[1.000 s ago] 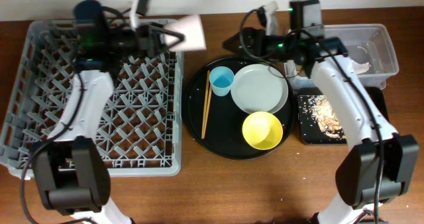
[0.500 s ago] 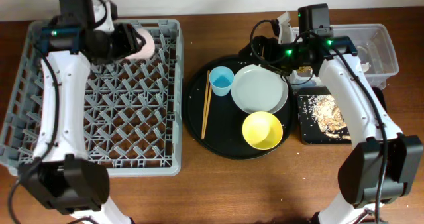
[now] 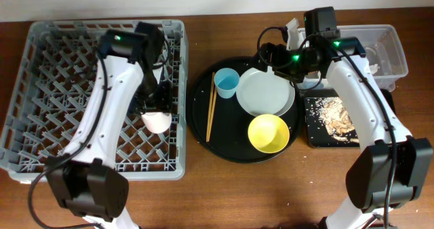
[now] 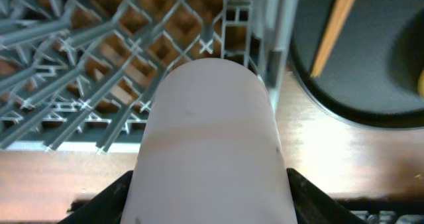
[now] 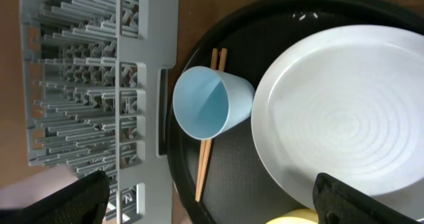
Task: Sort waste into correct bins and load items into the dishwasher rack
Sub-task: 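Place the pink cup upside down in the rack with the left gripper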
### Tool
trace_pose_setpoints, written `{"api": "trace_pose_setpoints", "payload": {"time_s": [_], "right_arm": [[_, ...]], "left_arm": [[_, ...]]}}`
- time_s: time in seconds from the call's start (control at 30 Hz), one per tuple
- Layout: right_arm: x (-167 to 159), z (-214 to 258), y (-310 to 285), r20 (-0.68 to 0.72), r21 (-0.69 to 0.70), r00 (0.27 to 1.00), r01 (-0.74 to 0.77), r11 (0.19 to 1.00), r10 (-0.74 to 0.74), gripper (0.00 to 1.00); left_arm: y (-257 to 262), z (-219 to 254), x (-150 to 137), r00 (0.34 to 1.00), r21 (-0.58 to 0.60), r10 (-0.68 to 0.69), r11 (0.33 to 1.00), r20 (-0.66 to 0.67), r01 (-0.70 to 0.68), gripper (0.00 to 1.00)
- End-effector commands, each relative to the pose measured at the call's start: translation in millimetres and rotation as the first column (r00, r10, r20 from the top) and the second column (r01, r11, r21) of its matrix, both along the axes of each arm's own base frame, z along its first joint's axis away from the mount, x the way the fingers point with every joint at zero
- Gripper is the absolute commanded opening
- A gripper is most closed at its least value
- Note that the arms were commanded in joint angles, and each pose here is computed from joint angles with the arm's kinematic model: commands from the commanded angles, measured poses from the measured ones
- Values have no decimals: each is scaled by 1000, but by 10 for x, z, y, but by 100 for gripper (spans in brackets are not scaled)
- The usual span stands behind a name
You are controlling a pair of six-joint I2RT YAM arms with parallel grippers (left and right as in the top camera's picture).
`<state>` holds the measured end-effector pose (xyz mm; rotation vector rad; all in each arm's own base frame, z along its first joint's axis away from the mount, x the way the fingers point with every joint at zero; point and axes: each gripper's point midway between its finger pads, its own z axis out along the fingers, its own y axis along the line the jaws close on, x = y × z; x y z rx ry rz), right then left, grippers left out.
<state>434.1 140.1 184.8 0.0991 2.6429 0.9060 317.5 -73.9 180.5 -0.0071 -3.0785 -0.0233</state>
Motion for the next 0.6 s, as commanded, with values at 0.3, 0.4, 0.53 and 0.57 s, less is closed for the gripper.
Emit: {"api": "trace_pose_setpoints", "payload": {"time_s": [0.3, 0.4, 0.53, 0.57], "right_arm": [[-5, -68, -24, -5, -32, 1000, -1, 999, 1, 99], [0, -73, -33, -4, -38, 1000, 2, 999, -3, 98], [-1, -73, -33, -4, -38, 1000, 2, 999, -3, 98], [-6, -76, -34, -7, -39, 1000, 2, 999, -3, 99]], "left_arm": [[31, -585, -218, 993, 19, 20, 1000, -116, -18, 63], [35, -566, -225, 993, 19, 20, 1000, -119, -18, 59], [55, -381, -314, 988, 28, 21, 999, -153, -17, 59], [63, -372, -349, 986, 32, 22, 999, -167, -16, 59]]}}
